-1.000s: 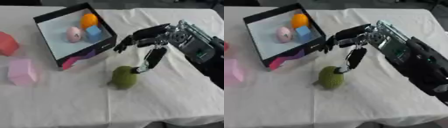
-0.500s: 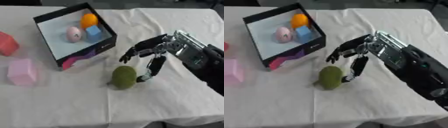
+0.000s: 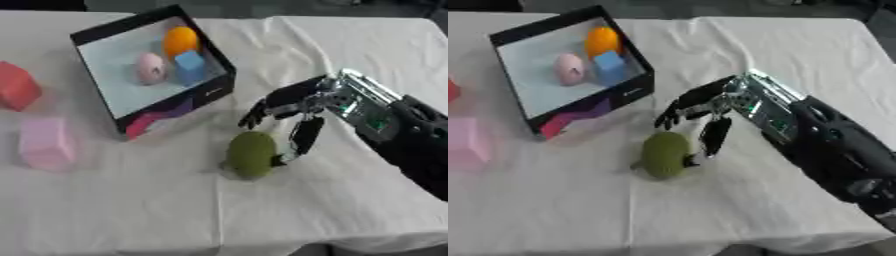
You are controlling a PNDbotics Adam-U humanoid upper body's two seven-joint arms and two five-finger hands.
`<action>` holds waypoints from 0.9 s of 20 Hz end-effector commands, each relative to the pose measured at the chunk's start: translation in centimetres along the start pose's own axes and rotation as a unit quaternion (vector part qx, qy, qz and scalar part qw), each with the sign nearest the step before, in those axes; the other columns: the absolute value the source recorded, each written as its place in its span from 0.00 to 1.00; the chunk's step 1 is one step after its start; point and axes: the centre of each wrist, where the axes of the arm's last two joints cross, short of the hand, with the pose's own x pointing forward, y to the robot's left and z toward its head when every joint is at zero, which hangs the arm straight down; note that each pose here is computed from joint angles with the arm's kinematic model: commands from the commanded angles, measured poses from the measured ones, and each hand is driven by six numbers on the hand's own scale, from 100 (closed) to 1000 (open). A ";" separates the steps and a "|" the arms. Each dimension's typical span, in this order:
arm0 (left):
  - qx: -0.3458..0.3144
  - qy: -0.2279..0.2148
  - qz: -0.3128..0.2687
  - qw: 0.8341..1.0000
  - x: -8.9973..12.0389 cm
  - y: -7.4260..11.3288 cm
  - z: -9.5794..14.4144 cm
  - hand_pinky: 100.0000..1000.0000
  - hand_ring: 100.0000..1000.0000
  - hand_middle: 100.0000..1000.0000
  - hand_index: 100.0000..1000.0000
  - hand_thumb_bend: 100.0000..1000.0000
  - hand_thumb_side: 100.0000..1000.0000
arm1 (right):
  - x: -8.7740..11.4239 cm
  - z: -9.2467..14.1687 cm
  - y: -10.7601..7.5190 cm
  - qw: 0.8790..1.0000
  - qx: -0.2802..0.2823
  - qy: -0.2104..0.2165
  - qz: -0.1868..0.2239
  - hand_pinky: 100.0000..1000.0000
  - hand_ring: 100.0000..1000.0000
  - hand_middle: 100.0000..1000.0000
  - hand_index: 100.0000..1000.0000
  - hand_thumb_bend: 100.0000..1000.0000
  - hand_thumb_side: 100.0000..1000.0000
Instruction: Pick up objects on the table and place them in the box.
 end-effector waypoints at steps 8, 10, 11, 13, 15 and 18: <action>-0.006 -0.011 -0.013 1.000 0.7 0.3 -0.5 0.93 0.88 0.75 0.75 0.00 0.69 | 0.6 0.3 -0.9 0.999 -0.045 -0.006 -0.011 0.78 0.67 0.49 0.69 0.19 0.21; -0.008 -0.010 -0.014 1.000 0.6 0.3 -0.5 0.93 0.88 0.75 0.75 0.00 0.69 | 1.3 0.9 -1.3 0.996 -0.081 -0.018 -0.018 0.74 0.59 0.45 0.64 0.13 0.20; -0.008 -0.010 -0.015 1.000 0.6 0.3 -0.5 0.93 0.88 0.75 0.75 0.00 0.69 | 1.6 1.2 -1.5 0.995 -0.094 -0.022 -0.021 0.74 0.59 0.45 0.64 0.13 0.20; -0.008 -0.010 -0.016 1.000 0.6 0.4 -0.4 0.93 0.88 0.75 0.75 0.00 0.69 | 2.3 1.7 -1.9 0.993 -0.114 -0.029 -0.029 0.72 0.56 0.43 0.62 0.05 0.19; -0.007 -0.009 -0.017 1.000 0.6 0.4 -0.4 0.93 0.88 0.75 0.75 0.00 0.69 | 2.8 2.1 -2.3 0.991 -0.124 -0.034 -0.039 0.72 0.55 0.43 0.62 0.01 0.18; -0.008 -0.009 -0.019 1.000 0.6 0.5 -0.4 0.93 0.88 0.74 0.75 0.00 0.68 | 3.4 3.1 -3.0 0.988 -0.141 -0.037 -0.044 0.71 0.53 0.44 0.63 0.01 0.19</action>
